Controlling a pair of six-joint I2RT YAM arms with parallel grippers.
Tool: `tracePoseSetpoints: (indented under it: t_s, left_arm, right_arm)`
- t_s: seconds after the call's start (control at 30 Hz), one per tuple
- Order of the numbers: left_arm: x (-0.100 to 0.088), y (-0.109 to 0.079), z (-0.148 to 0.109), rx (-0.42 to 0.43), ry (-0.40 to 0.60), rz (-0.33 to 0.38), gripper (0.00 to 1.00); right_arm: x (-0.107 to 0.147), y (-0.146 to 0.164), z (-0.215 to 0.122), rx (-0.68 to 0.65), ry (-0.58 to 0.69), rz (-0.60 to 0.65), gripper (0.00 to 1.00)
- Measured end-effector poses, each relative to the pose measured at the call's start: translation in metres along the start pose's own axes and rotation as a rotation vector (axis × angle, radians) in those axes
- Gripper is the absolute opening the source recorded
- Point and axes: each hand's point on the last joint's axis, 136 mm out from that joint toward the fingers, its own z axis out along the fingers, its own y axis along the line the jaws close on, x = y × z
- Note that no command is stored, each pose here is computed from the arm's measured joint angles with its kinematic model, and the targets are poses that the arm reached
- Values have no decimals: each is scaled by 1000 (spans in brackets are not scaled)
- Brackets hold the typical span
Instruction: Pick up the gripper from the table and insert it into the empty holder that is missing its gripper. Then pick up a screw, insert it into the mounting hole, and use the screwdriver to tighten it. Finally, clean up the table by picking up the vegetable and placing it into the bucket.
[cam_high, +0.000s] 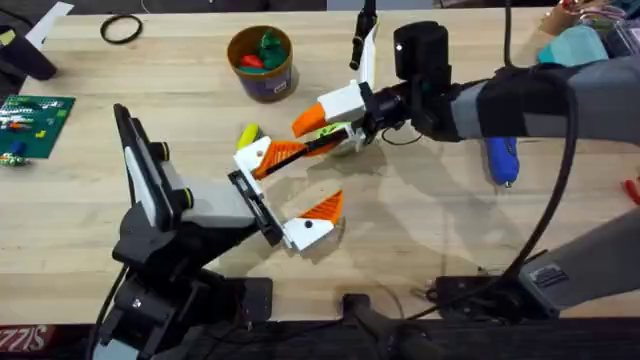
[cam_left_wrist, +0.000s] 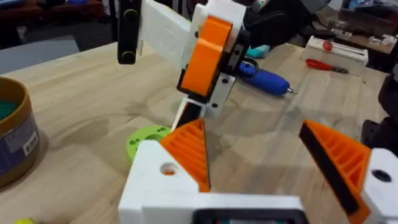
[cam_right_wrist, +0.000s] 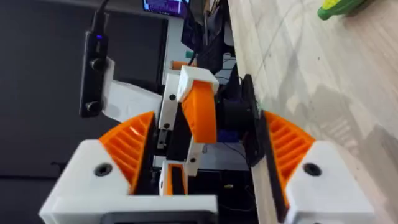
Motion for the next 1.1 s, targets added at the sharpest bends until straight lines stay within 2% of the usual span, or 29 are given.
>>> tracePoseSetpoints:
  t_s: [0.13, 0.2, 0.27, 0.3, 0.4, 0.47, 0.53, 1.1]
  left_arm:
    - [0, 0, 0, 0, 0, 0, 983]
    - [0, 0, 0, 0, 0, 0, 983]
    - [0, 0, 0, 0, 0, 0, 983]
    - [0, 0, 0, 0, 0, 0, 983]
    - [0, 0, 0, 0, 0, 0, 983]
    - [0, 0, 0, -2, 0, -1, 983]
    - [0, 0, 0, -2, 0, -1, 983]
    - [0, 6, 0, -32, 0, -26, 983]
  right_arm:
    - [0, 0, 0, 0, 1, -11, 705]
    - [1, 0, 1, 0, 2, -11, 427]
    - [2, 0, 3, -2, 8, -16, 243]
    - [3, 1, 4, -2, 12, -18, 199]
    - [6, 2, 9, -5, 28, -27, 160]
    - [6, 1, 11, -1, 26, -43, 46]
    - [6, 0, 11, 3, 22, -46, 12]
    - [-3, -7, 15, 52, -28, -47, 7]
